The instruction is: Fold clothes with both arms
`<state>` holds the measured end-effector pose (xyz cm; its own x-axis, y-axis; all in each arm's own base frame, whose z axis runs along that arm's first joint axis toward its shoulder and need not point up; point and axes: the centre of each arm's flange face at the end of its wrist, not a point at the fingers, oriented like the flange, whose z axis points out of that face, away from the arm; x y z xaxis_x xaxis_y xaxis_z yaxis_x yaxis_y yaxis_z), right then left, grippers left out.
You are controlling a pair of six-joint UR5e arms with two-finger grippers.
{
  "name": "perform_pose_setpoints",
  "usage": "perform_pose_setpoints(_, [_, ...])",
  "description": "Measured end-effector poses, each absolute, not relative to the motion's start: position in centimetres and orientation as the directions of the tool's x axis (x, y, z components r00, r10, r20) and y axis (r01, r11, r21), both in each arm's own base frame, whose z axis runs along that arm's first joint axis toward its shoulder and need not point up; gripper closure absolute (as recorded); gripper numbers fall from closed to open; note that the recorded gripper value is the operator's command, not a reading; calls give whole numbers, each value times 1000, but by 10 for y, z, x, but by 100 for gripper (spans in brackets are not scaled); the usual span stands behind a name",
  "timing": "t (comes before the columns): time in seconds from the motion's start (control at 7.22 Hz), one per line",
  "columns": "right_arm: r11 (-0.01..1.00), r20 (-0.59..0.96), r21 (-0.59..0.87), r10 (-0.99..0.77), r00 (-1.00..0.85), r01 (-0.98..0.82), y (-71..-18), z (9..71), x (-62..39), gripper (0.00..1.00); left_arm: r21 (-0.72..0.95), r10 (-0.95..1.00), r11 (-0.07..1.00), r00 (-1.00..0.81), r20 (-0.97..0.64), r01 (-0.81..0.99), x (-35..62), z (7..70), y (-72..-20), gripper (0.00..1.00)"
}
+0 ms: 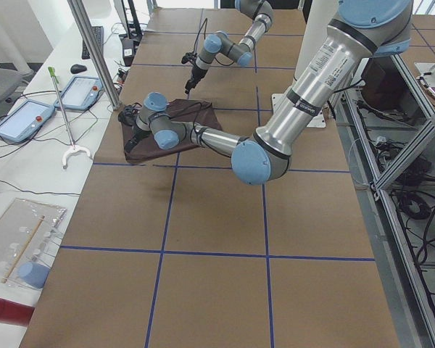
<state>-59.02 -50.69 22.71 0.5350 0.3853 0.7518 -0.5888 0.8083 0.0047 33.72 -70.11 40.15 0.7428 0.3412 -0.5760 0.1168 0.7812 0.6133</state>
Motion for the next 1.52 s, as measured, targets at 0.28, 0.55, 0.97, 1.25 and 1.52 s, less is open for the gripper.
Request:
perform_pose_setpoints(0.28, [825, 741, 12, 372, 559, -565, -488, 232, -612, 31, 607, 340, 786, 737, -584, 118, 344, 401, -697, 0])
perform_pose_setpoints(0.55, [836, 730, 19, 363, 579, -548, -477, 240, -623, 34, 604, 339, 788, 734, -588, 120, 348, 401, -695, 0])
perform_pose_setpoints(0.97, [840, 723, 28, 358, 591, -543, -471, 244, -629, 52, 600, 336, 790, 732, -592, 123, 349, 401, -694, 0])
perform_pose_setpoints(1.25, [839, 715, 32, 360, 599, -543, -469, 244, -631, 100, 600, 335, 791, 732, -593, 123, 349, 402, -694, 0])
perform_pose_setpoints(1.52, [836, 713, 28, 367, 597, -548, -469, 243, -631, 100, 599, 336, 792, 732, -592, 121, 351, 403, -693, 0])
